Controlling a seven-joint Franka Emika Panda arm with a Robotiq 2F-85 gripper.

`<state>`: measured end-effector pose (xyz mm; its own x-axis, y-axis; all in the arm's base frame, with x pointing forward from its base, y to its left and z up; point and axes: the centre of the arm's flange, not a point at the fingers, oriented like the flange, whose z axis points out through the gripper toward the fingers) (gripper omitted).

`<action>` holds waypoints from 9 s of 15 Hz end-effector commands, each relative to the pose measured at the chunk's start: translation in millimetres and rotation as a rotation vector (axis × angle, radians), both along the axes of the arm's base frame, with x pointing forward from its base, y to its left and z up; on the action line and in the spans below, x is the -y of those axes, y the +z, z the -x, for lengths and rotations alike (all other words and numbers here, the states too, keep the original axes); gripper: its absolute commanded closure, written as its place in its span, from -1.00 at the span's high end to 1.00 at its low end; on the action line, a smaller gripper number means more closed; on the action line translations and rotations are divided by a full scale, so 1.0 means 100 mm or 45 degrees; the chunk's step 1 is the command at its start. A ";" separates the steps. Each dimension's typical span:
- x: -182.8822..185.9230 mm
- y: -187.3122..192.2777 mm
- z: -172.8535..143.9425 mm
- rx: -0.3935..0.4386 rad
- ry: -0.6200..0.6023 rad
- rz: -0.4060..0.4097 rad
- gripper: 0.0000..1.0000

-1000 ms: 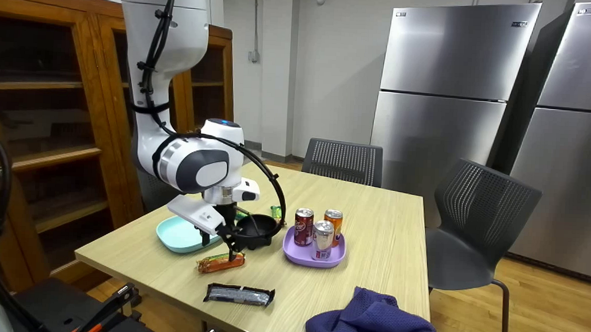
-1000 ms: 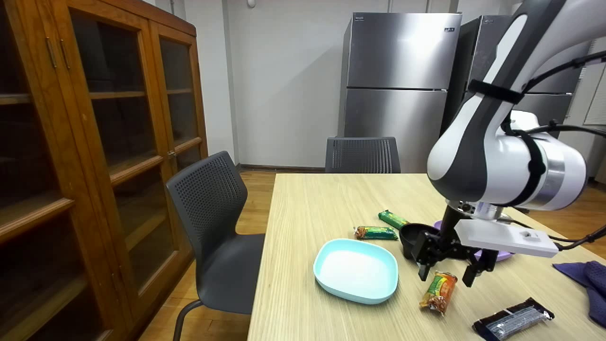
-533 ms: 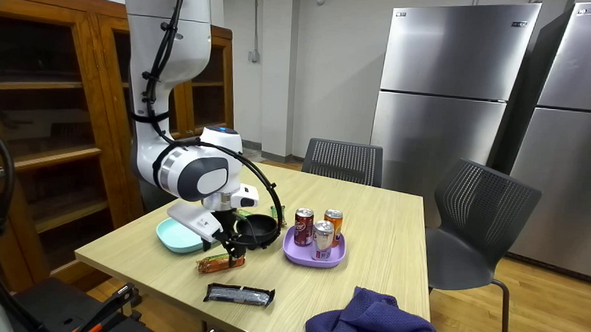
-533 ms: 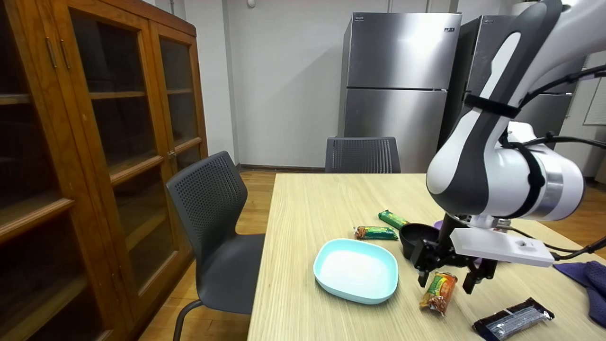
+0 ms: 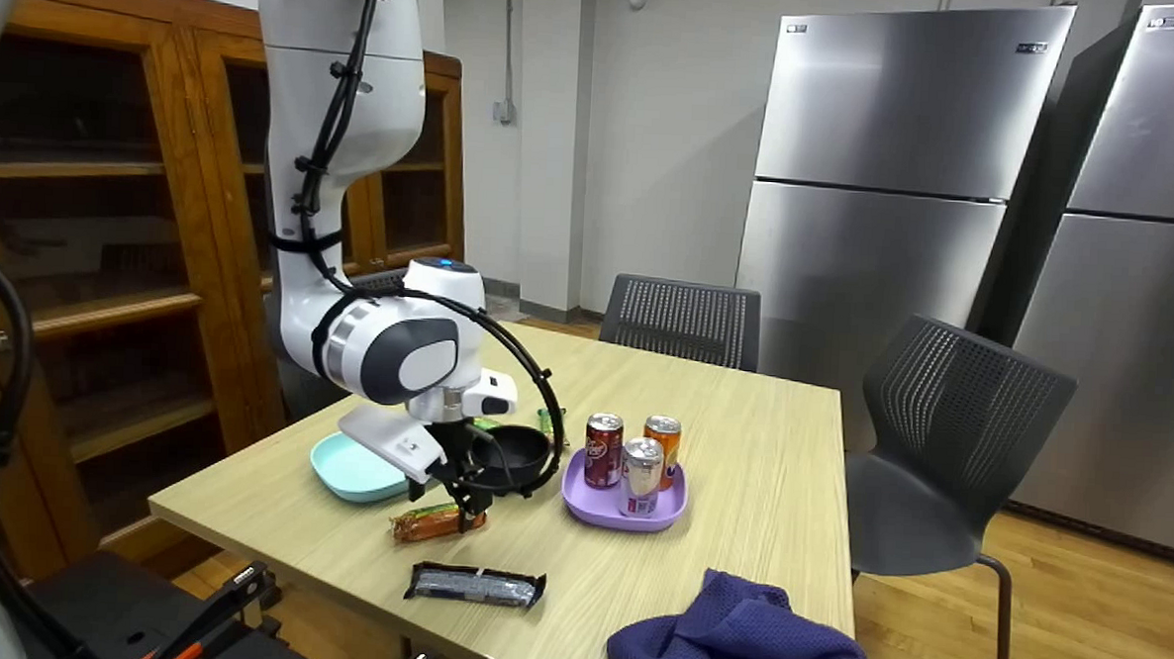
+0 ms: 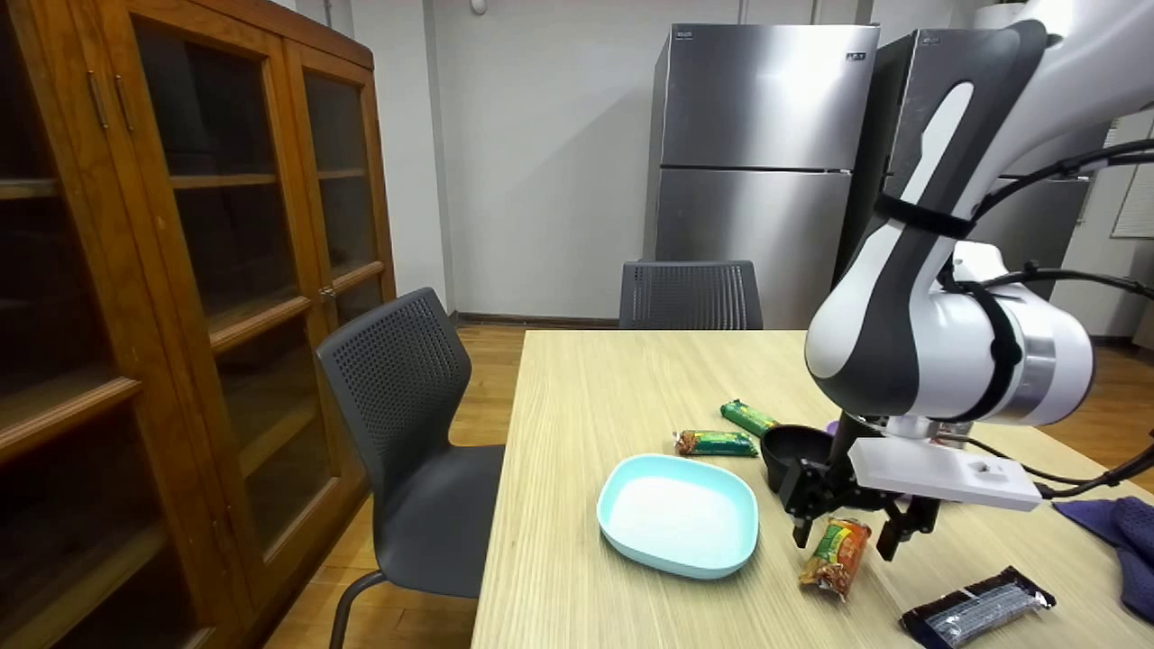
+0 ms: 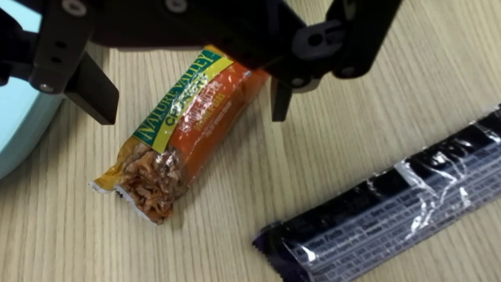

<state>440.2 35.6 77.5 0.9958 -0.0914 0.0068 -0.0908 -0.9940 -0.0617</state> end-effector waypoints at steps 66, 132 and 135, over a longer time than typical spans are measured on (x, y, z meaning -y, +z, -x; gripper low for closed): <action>-2.04 0.27 -0.75 0.104 0.314 -0.046 0.93; -1.03 0.38 -2.07 0.205 1.120 0.143 1.00; -0.98 0.33 -2.14 0.163 1.194 0.154 1.00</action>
<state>633.9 137.7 113.6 0.7040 0.7007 0.1155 0.6941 -0.7133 0.0971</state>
